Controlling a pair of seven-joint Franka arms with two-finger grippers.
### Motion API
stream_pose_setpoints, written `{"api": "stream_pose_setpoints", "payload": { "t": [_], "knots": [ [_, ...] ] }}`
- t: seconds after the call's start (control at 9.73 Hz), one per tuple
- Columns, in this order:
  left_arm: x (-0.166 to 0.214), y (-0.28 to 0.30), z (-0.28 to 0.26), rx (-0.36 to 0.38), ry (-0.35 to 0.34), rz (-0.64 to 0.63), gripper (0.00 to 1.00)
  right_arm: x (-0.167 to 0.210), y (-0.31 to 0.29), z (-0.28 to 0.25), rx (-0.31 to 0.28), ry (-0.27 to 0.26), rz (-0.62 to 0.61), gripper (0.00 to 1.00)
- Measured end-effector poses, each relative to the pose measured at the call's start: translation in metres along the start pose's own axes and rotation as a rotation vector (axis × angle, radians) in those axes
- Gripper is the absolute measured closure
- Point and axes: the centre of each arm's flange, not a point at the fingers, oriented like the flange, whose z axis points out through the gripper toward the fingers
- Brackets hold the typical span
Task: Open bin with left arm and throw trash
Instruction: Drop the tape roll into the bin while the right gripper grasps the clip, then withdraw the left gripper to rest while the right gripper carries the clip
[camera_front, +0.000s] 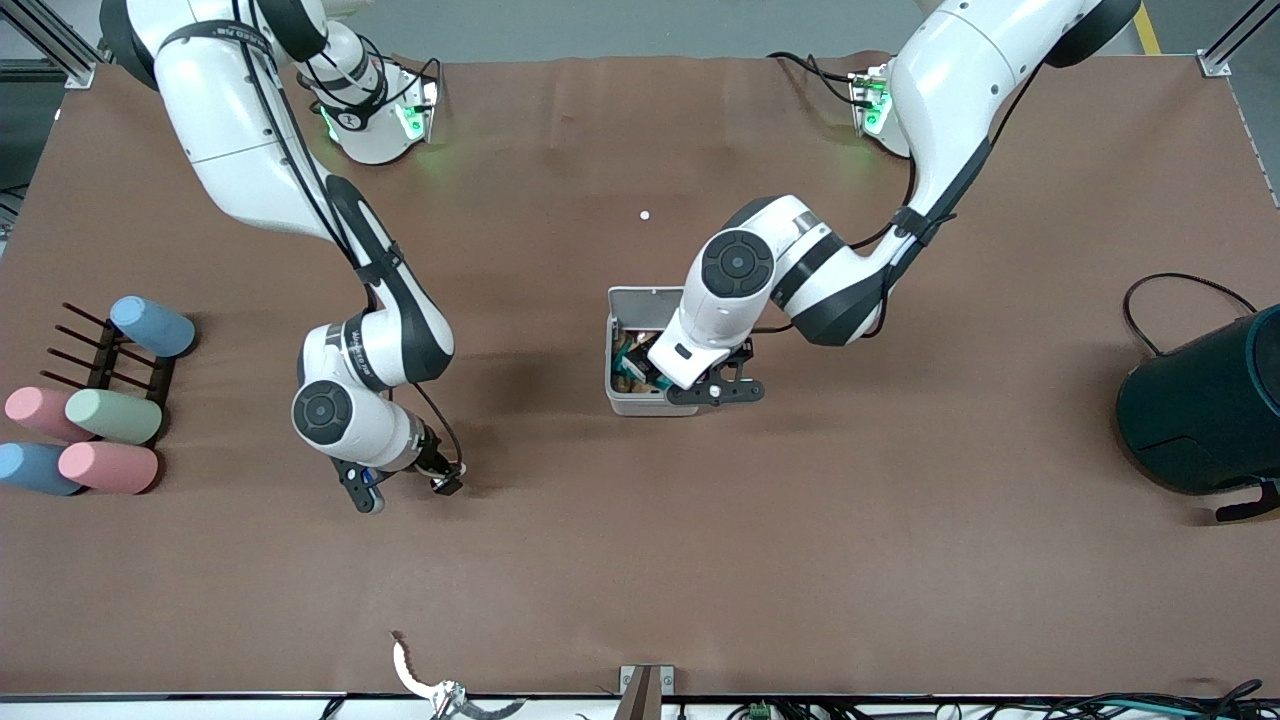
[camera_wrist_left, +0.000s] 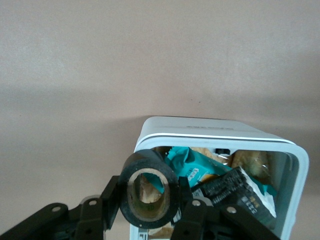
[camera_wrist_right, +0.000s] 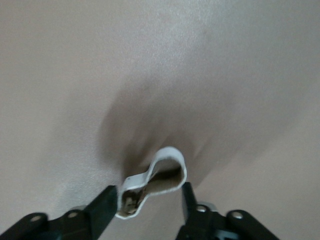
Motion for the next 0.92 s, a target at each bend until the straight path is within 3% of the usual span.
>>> {"api": "stream_pose_setpoints", "payload": {
  "t": [0.1, 0.31, 0.51, 0.72, 0.92],
  "knots": [
    [-0.001, 0.002, 0.0, 0.003, 0.006, 0.001, 0.48, -0.004, -0.001, 0.001, 0.0, 0.004, 0.011, 0.66],
    [0.002, 0.002, -0.004, -0.002, 0.02, -0.01, 0.21, -0.005, 0.0, 0.003, -0.012, 0.003, 0.015, 0.9],
    [0.028, -0.027, -0.023, 0.024, 0.032, -0.055, 0.0, -0.005, 0.0, 0.003, -0.016, 0.003, 0.026, 0.96],
    [0.067, -0.097, -0.065, 0.087, 0.029, -0.054, 0.0, -0.001, -0.005, -0.004, 0.006, 0.01, 0.061, 0.96],
    [0.1, -0.18, -0.108, 0.133, 0.025, 0.024, 0.0, -0.008, -0.021, -0.029, 0.057, 0.013, 0.093, 0.96]
  ]
}}
